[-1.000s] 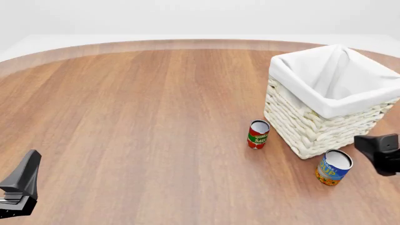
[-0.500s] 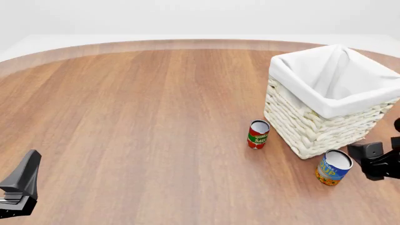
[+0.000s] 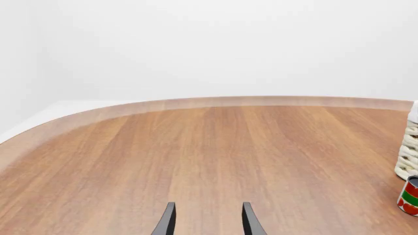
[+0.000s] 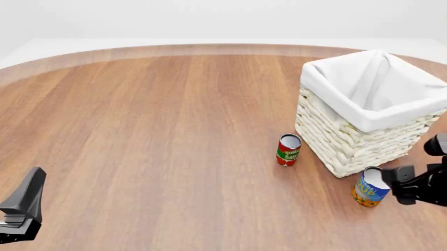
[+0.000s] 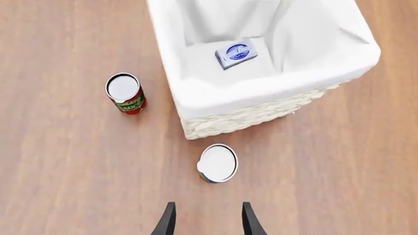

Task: Pick up the alphabet soup and the cream cheese box, and put them in the basket.

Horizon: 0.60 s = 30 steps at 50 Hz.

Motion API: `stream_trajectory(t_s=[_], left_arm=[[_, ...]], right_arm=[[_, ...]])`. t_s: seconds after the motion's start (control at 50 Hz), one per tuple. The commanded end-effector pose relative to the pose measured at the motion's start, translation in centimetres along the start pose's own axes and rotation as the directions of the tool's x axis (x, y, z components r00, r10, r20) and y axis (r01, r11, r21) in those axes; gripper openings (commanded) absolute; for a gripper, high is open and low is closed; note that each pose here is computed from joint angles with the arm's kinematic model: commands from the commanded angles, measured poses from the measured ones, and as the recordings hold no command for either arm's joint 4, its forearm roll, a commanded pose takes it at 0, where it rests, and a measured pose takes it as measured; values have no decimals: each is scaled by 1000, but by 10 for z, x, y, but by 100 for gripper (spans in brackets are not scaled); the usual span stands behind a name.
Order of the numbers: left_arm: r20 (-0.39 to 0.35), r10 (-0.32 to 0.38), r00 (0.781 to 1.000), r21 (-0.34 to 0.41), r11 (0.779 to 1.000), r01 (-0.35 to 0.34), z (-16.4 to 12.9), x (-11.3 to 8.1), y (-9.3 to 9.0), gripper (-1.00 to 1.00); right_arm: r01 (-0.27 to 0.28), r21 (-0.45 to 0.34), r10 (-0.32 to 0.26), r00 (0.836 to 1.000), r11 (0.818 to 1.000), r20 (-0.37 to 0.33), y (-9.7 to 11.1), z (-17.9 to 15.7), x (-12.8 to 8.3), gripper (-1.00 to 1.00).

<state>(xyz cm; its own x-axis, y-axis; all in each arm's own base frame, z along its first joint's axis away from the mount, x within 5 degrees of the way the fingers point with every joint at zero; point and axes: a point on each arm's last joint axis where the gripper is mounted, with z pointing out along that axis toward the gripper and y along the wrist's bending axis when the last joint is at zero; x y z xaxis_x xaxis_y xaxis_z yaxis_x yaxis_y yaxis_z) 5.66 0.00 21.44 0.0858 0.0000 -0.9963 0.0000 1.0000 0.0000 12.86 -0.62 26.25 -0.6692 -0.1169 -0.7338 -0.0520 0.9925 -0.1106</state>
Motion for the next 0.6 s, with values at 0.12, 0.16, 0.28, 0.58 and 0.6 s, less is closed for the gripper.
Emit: stream_trajectory(t_s=[0.12,0.16,0.28,0.58,0.6], left_arm=[[0,0,1000,0,1000,0,0,0,0,100],[0,0,1000,0,1000,0,0,0,0,100],[0,0,1000,0,1000,0,0,0,0,100],[0,0,1000,0,1000,0,0,0,0,100],[0,0,1000,0,1000,0,0,0,0,100]], right_arm=[[-19,2,19,1000,1000,-19,1,6,12,100],[-16,4,16,1000,1000,-20,1,5,12,100],[-15,1,15,1000,1000,-23,2,3,16,100],[-39,26,41,998,999,-57,-3,17,22,100],[-42,28,44,997,999,-59,-3,18,22,100]])
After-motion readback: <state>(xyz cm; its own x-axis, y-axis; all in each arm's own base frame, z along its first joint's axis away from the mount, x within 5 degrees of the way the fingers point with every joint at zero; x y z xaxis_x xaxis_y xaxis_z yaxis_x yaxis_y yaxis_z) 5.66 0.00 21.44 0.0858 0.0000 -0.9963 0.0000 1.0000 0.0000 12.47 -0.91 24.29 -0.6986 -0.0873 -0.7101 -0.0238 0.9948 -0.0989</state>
